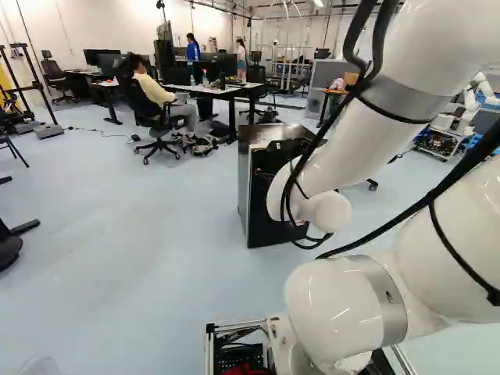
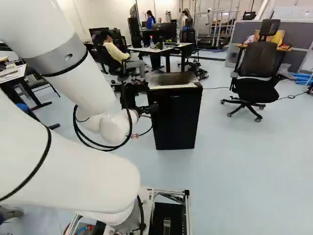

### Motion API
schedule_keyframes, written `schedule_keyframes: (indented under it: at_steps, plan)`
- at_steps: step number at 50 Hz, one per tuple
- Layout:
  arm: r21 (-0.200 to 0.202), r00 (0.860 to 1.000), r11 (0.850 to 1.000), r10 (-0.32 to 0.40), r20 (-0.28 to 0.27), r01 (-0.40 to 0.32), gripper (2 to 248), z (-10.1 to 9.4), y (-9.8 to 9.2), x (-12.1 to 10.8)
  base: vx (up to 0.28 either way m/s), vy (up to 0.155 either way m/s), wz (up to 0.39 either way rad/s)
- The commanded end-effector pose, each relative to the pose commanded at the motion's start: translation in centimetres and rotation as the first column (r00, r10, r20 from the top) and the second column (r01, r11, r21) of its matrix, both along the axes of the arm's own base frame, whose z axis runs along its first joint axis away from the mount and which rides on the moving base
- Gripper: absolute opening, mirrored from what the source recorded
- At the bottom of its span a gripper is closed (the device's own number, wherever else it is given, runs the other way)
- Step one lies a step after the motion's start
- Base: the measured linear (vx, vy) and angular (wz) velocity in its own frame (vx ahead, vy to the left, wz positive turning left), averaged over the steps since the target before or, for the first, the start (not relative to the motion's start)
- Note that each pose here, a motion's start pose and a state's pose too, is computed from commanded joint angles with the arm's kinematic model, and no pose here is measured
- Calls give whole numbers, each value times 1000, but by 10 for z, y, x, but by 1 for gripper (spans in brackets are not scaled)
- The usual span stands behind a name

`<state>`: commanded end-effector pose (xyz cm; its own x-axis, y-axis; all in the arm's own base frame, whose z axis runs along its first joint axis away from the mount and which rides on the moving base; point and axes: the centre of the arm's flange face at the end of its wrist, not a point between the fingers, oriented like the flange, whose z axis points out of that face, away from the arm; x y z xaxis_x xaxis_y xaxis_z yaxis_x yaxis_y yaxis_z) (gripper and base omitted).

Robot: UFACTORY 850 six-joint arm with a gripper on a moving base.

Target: Grab a drink from the fridge

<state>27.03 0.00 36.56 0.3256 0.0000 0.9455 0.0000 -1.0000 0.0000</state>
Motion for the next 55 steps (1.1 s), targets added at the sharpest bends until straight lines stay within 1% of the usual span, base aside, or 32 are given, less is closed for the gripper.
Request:
schedule_keyframes:
  at_steps: [25,38,55]
  plan:
    - [0,1000,1000,0,0,0,247,0,0,0,42,0,-6]
    - [0,1000,1000,1,0,-1,247,0,0,0,3,0,-1]
    - [0,999,999,39,-3,-39,247,1,11,6,0,0,0]
